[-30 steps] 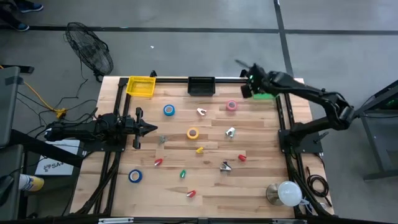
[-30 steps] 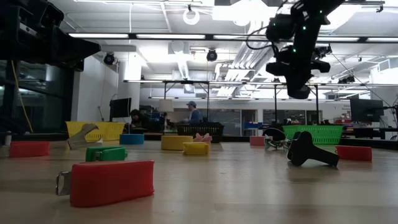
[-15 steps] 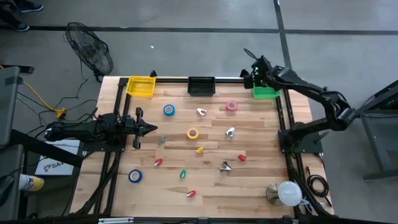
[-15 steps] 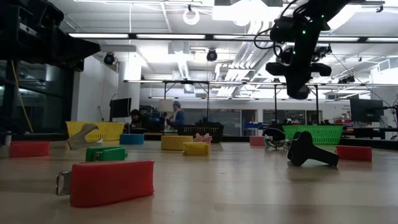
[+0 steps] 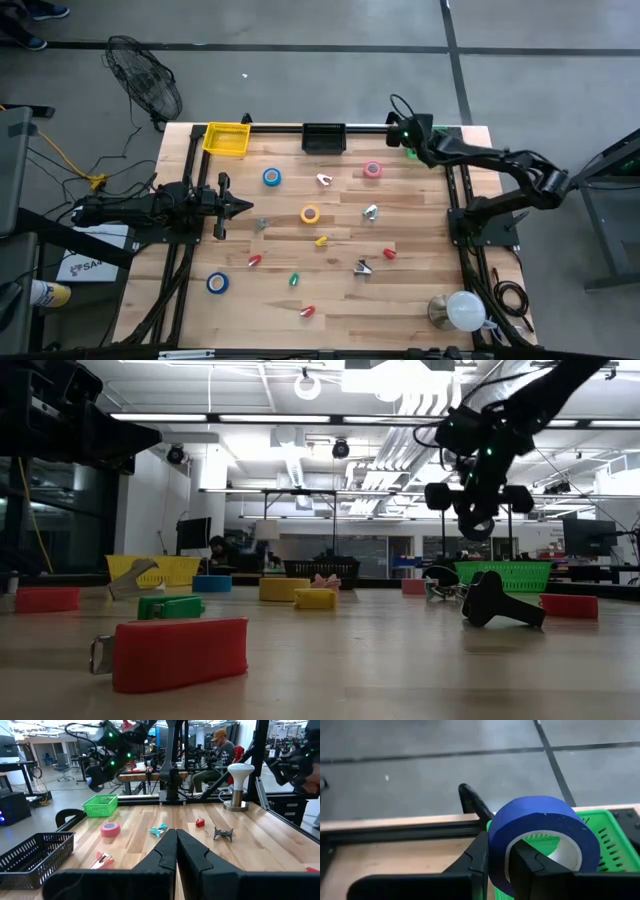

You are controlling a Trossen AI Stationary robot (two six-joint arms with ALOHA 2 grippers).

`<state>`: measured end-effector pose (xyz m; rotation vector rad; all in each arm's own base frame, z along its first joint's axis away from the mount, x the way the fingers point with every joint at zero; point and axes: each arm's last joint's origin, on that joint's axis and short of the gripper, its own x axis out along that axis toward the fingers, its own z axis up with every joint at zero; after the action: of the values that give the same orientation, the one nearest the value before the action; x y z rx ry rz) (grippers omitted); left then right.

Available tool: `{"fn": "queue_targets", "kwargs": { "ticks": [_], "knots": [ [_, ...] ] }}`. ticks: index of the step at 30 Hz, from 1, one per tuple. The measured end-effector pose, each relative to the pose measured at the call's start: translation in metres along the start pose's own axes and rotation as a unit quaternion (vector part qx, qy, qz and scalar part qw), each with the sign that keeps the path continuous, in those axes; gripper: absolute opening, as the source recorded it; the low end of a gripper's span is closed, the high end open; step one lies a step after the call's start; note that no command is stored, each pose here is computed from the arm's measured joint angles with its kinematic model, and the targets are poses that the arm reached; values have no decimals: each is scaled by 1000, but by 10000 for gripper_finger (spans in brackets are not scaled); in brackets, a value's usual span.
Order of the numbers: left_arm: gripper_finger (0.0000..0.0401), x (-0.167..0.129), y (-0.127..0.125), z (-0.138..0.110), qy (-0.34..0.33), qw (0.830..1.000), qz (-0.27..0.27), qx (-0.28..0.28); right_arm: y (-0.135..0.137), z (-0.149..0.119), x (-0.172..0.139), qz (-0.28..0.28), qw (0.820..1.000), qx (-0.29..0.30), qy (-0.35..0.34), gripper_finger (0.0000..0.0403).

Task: Pick and place Stapler, Stapler remover, tape
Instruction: Put the dark blue tape into the green bin

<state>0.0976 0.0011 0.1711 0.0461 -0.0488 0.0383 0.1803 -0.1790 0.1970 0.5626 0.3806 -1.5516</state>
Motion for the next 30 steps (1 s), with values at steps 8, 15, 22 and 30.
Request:
{"fn": "queue_targets", "kwargs": {
  "ticks": [8, 15, 22, 30],
  "knots": [
    [1, 0, 0, 0, 0, 1000, 0, 0, -19, -34, 11, -3, 997, 62, -49, 35],
    [1, 0, 0, 0, 0, 1000, 0, 0, -35, -55, 15, -4, 992, 101, -75, 38],
    [1, 0, 0, 0, 0, 1000, 0, 0, -39, -59, 15, 7, 990, 115, -85, 44],
    [1, 0, 0, 0, 0, 1000, 0, 0, -37, -60, 15, 29, 991, 112, -69, 47]
  ]
}}
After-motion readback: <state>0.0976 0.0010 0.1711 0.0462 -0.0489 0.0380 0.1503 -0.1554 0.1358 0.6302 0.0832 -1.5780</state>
